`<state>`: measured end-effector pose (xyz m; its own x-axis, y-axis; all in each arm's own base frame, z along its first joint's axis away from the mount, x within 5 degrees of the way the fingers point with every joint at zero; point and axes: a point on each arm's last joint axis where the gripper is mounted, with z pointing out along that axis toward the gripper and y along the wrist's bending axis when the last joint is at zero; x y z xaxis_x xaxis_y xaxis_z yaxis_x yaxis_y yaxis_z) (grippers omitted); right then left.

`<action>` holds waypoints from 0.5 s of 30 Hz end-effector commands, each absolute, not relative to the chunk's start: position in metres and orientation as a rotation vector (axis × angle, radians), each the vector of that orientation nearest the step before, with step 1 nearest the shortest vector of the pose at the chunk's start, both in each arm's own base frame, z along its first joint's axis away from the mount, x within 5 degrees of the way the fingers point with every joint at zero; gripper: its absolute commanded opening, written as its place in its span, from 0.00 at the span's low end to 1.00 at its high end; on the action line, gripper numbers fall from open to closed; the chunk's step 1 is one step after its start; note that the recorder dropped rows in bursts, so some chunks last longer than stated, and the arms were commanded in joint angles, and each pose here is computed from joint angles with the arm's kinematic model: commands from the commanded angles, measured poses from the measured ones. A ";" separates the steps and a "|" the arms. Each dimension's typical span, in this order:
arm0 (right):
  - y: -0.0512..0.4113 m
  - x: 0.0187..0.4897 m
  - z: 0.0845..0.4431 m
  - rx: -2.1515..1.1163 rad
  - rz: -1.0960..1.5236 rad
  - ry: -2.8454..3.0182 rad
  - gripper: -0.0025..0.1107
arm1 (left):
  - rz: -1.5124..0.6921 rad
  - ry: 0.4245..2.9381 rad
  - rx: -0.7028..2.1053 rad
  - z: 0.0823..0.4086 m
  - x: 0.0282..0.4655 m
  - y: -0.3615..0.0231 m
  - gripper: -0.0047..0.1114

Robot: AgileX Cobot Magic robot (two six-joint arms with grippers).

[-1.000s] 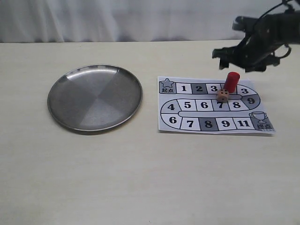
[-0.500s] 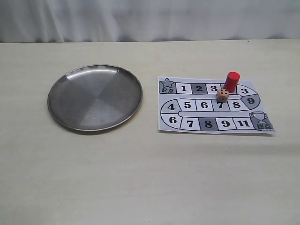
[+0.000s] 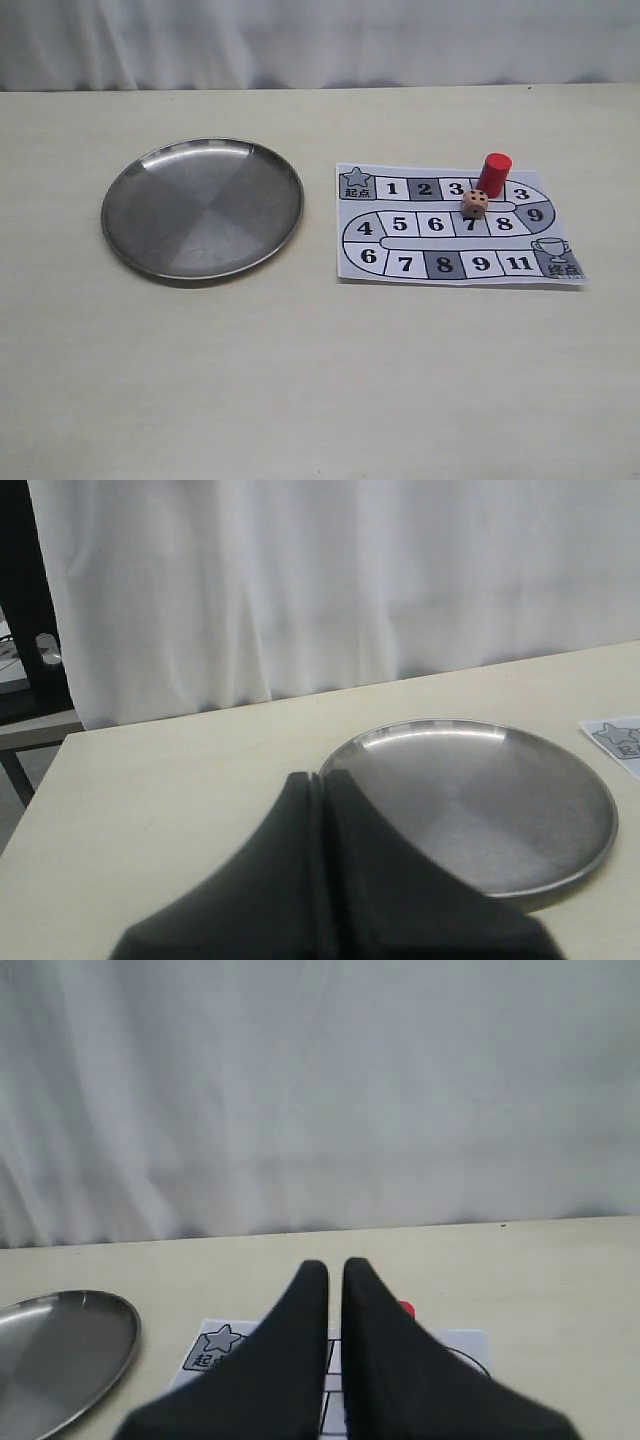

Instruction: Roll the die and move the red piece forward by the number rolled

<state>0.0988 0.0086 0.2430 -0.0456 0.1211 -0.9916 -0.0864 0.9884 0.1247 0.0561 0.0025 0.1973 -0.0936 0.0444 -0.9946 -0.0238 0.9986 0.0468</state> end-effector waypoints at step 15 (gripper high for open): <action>0.000 0.059 0.203 0.117 0.130 1.605 0.06 | 0.054 1.656 0.018 0.198 0.056 0.002 0.04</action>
